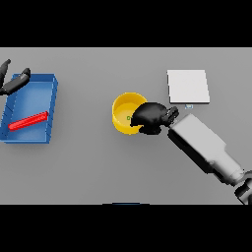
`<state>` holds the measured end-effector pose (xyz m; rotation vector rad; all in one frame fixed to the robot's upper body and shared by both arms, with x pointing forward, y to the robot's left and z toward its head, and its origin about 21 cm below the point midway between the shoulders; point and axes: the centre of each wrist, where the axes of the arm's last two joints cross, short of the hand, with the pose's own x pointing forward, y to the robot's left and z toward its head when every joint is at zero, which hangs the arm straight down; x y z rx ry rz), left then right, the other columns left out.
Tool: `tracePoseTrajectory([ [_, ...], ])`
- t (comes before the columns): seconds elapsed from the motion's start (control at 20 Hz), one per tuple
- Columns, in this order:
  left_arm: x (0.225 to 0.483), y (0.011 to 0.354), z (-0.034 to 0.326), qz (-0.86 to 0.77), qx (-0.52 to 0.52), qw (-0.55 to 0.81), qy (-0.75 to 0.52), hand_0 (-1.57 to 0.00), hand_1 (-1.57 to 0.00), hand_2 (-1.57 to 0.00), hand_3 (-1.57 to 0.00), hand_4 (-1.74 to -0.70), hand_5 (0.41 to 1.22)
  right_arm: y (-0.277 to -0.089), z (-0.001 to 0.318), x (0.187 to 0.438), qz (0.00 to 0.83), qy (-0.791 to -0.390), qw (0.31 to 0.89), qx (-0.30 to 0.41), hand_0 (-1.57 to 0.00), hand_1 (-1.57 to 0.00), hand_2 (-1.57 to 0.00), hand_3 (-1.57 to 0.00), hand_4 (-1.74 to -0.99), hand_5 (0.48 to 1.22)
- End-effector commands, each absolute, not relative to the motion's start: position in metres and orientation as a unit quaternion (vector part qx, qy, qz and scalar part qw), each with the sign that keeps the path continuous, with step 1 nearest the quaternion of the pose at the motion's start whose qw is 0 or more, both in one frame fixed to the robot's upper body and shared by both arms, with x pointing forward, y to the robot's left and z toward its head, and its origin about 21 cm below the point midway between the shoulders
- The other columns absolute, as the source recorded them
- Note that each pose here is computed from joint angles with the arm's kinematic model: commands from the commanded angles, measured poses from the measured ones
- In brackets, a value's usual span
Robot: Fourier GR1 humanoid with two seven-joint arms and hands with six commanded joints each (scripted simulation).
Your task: Pick up the red beaker and tilt it to pour out 1 green nut into yellow bowl. Pick up the yellow bowl and place it on the metallic measuring scale.
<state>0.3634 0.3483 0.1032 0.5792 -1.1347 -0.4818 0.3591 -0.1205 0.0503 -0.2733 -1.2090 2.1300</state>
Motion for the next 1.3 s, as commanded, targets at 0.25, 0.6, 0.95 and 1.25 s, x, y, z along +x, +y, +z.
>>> tracePoseTrajectory([
  [0.25, 0.361, 0.351, 0.104, -0.221, 0.275, 0.776, -0.523, 0.0, 0.0, 0.0, 0.0, -0.77, 0.706, -0.126, 0.074, 0.363, 0.808, -0.472, 0.334, -0.113, -1.53, -1.53, -1.44, -1.17, -1.727, 1.212],
  [0.6, 0.361, 0.35, 0.107, -0.216, 0.26, 0.774, -0.535, 0.0, 0.0, 0.0, 0.0, -0.79, 0.702, -0.141, 0.109, 0.359, 0.796, -0.47, 0.345, -0.161, -1.56, -1.56, -1.45, -1.2, -1.738, 1.219],
  [0.95, 0.361, 0.347, 0.109, -0.21, 0.25, 0.78, -0.534, 0.0, 0.0, 0.0, 0.0, -0.82, 0.717, -0.17, 0.128, 0.366, 0.771, -0.475, 0.368, -0.211, -1.54, -1.57, -1.49, -1.18, -1.74, 1.22],
  [1.25, 0.357, 0.346, 0.113, -0.199, 0.252, 0.787, -0.527, 0.0, 0.0, 0.0, 0.0, -0.84, 0.739, -0.209, 0.141, 0.392, 0.731, -0.491, 0.389, -0.271, -1.56, -1.57, -1.54, -1.15, -1.741, 1.221],
])
